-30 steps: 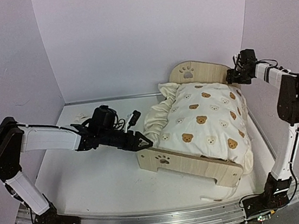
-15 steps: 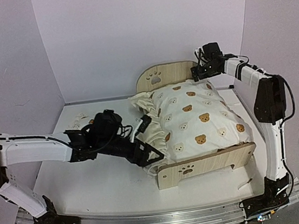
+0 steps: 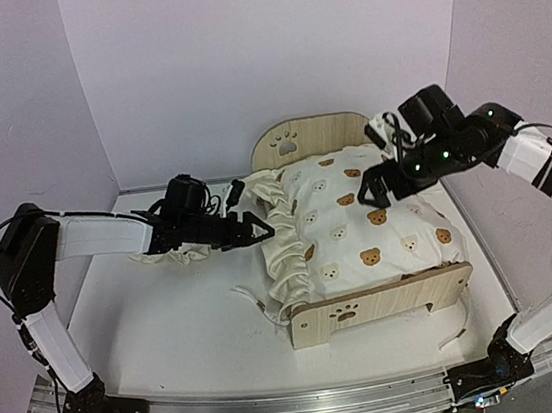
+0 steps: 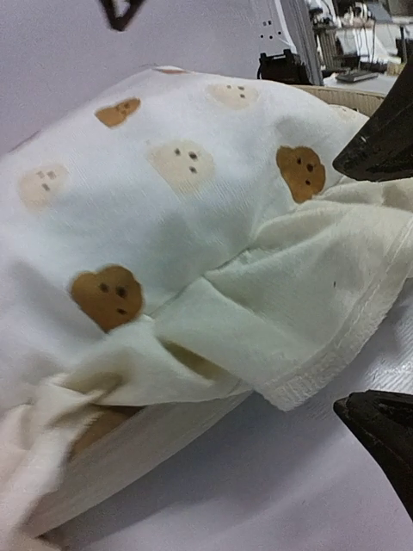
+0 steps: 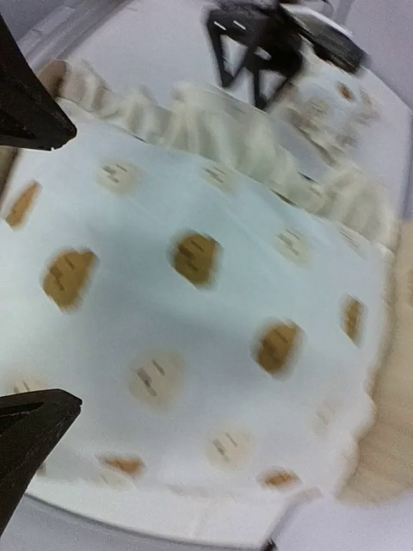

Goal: Set up the pet bed

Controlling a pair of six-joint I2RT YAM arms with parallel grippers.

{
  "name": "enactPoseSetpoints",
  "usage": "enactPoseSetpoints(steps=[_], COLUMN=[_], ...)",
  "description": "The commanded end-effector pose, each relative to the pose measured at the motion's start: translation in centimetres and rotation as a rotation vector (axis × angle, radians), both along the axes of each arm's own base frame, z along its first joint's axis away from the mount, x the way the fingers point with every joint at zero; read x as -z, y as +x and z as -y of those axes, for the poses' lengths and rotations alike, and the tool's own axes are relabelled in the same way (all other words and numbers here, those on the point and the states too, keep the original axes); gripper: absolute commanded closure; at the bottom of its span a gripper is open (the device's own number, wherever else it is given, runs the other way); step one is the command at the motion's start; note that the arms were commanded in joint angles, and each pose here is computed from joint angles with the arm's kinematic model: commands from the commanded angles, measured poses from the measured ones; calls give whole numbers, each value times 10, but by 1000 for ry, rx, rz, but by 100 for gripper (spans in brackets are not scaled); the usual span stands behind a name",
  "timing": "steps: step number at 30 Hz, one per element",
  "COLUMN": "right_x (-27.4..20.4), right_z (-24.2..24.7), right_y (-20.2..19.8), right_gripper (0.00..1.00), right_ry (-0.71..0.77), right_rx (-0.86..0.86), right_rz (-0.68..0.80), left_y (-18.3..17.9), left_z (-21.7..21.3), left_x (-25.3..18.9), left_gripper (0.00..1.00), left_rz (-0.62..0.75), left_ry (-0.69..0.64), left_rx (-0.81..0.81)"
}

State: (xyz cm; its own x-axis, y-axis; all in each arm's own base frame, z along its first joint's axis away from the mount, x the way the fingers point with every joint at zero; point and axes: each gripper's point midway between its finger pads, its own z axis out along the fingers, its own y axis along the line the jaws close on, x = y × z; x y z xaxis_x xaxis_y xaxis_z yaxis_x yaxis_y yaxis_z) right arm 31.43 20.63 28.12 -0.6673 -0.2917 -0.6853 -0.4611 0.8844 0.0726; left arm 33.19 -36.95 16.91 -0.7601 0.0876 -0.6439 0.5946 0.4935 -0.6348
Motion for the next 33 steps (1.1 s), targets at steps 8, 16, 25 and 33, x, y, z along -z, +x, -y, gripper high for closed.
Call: enactPoseSetpoints(steps=[8, 16, 25, 33], right_x=[83, 133, 173, 173], right_z=[54, 60, 48, 105], right_y=[-126, -131, -108, -82], right_gripper=[2, 2, 48, 97], right_ry=[73, 258, 353, 91], right_rx=[382, 872, 1050, 962], right_rz=[-443, -621, -631, -357], left_y=[-1, -4, -24, -56], left_z=[27, 20, 26, 36], left_x=[4, 16, 11, 0], left_gripper=[52, 80, 87, 55], left_rz=[-74, -83, -66, -17], left_ry=[-157, -133, -130, -134], left_rx=[102, 74, 94, 150])
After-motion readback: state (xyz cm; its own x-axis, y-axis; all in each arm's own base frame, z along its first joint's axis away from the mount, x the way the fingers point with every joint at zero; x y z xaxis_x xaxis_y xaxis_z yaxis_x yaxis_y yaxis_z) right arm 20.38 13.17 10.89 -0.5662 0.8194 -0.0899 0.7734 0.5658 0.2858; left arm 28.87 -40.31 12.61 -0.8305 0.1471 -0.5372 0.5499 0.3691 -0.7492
